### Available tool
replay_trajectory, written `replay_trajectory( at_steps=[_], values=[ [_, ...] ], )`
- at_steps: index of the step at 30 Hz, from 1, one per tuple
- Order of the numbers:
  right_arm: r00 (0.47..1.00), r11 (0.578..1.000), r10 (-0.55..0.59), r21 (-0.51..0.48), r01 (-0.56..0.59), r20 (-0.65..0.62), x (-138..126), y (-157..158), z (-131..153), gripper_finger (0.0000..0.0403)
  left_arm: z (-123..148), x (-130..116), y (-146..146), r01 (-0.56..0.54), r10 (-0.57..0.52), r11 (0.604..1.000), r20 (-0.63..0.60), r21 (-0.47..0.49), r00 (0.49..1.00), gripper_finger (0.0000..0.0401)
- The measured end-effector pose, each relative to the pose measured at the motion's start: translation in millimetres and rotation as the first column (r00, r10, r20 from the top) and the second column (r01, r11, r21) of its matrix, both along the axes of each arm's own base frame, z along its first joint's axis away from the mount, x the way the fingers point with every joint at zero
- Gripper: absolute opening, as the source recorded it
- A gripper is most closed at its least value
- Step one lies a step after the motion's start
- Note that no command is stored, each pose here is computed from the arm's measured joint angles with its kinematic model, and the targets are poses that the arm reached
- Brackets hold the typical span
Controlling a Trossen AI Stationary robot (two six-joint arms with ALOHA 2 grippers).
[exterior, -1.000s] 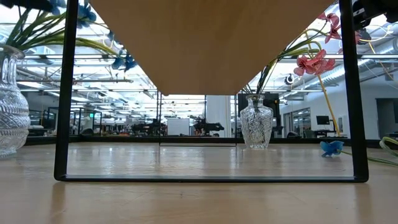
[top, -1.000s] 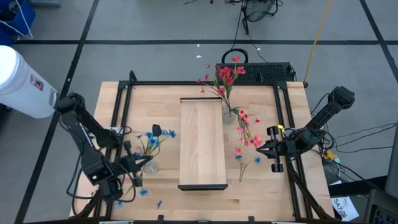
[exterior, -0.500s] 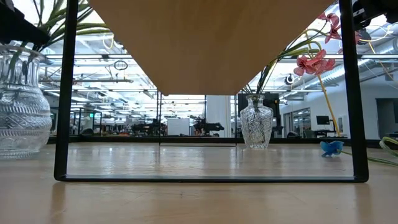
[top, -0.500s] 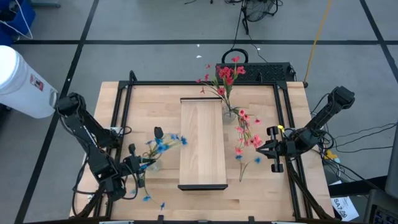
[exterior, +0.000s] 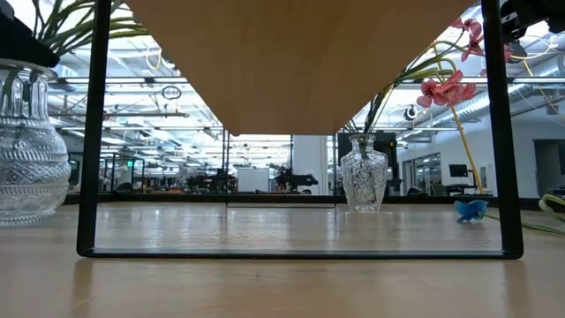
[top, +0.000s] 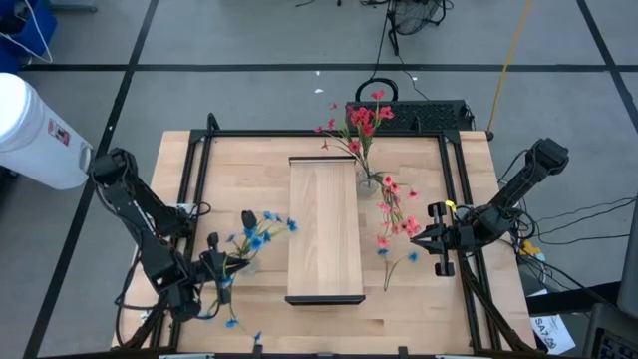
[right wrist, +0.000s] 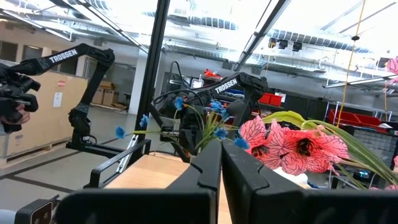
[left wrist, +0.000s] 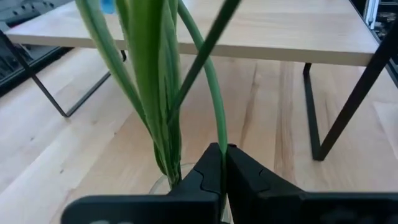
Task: Pick and place flowers into a vace then onto a shelf
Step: Put the black flower into the left transparent vase
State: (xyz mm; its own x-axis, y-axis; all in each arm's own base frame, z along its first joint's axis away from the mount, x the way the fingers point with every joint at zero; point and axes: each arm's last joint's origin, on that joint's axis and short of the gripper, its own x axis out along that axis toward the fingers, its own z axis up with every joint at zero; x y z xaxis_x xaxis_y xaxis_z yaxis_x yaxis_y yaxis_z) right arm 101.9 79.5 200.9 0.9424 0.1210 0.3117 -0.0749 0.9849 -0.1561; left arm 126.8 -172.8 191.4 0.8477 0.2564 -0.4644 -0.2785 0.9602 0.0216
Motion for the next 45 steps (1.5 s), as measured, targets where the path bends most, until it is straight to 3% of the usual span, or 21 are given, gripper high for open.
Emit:
replay_trajectory(
  at_steps=[17, 30, 37, 45],
  values=[
    [1.0, 1.0, 0.0, 0.0, 0.0, 0.0, 0.0, 0.0, 0.0, 0.0009, 3.2, 0.9, -0.8, -0.023, 0.024, 0.999, 0.052, -0.035, 0.998, 0.0149],
    [1.0, 1.0, 0.0, 0.0, 0.0, 0.0, 0.0, 0.0, 0.0, 0.0008, 3.5, 1.0, -0.5, -0.044, 0.048, 0.997, 0.073, -0.06, 0.996, 0.0292],
    [1.0, 1.0, 0.0, 0.0, 0.0, 0.0, 0.0, -0.1, 0.0, 0.0009, 11.3, 3.2, -4.3, -0.031, 0.036, 0.998, 0.08, -0.055, 0.996, 0.0305],
    [1.0, 1.0, 0.0, 0.0, 0.0, 0.0, 0.0, 0.0, 0.0, 0.0008, 23.7, 4.9, -7.5, -0.001, 0.004, 0.999, 0.078, -0.039, 0.997, 0.0285]
  ],
)
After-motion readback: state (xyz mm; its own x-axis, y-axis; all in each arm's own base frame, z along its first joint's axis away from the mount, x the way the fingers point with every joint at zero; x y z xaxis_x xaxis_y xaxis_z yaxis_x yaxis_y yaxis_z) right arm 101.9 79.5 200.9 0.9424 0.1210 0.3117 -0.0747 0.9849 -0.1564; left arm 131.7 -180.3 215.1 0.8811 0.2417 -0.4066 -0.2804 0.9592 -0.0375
